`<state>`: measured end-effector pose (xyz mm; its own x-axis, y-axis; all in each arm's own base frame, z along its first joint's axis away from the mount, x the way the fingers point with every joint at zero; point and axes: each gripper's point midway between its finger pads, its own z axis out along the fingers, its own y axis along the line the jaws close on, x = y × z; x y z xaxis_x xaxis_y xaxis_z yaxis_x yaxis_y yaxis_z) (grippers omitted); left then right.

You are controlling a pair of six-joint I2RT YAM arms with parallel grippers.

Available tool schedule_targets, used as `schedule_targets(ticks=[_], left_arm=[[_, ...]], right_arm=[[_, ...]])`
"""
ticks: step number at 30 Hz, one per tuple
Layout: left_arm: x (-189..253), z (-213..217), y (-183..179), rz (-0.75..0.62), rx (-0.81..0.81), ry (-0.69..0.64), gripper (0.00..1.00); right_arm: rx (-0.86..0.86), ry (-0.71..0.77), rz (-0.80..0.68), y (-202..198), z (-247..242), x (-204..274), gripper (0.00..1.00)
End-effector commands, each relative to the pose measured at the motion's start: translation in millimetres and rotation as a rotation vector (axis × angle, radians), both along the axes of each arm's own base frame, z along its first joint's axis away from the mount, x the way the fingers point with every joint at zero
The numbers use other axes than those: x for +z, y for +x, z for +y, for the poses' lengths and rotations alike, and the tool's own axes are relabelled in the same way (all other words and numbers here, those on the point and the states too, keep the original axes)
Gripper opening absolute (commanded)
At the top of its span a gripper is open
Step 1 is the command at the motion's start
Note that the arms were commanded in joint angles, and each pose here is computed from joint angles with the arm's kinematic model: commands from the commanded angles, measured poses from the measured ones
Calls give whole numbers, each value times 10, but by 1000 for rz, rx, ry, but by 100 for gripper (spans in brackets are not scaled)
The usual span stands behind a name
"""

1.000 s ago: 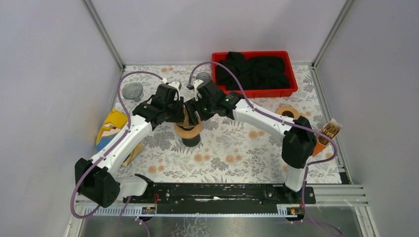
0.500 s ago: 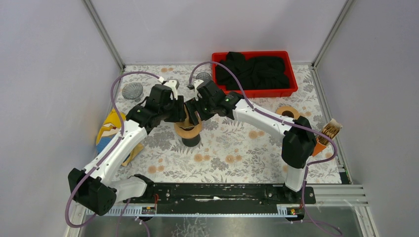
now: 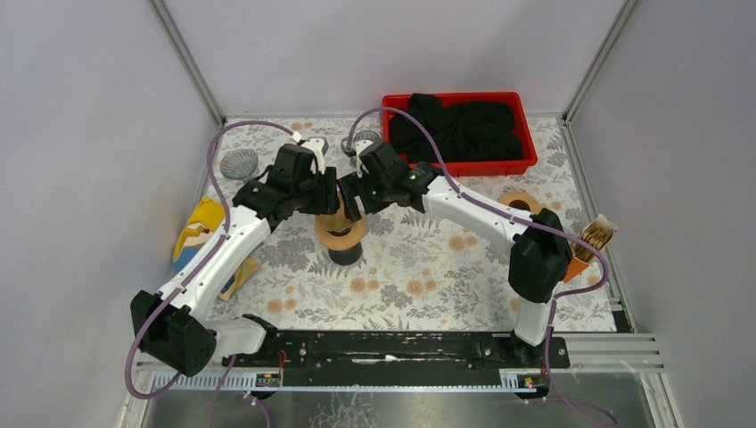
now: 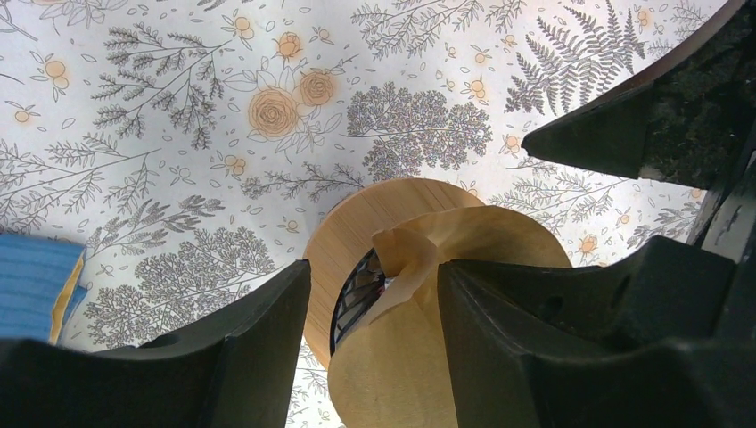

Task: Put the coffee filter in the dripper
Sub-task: Place the coffee filter in the coffee dripper.

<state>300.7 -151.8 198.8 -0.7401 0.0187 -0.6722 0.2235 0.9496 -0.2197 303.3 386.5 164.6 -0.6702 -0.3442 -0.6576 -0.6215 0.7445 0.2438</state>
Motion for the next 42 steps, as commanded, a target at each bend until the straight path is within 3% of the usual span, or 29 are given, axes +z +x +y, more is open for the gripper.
schedule_targets(ticks=[1,18,42], left_arm=[[118,-35,173,-55,-8,-10,62],[-191,158,166,13,57,68,48],[94,9,83,-51,-25,-25,60]], right_arm=[[72,61,-28,-77,209,213,85],[74,65,-15,-86,225,183,86],[76,147,-83,-108,214,660,90]])
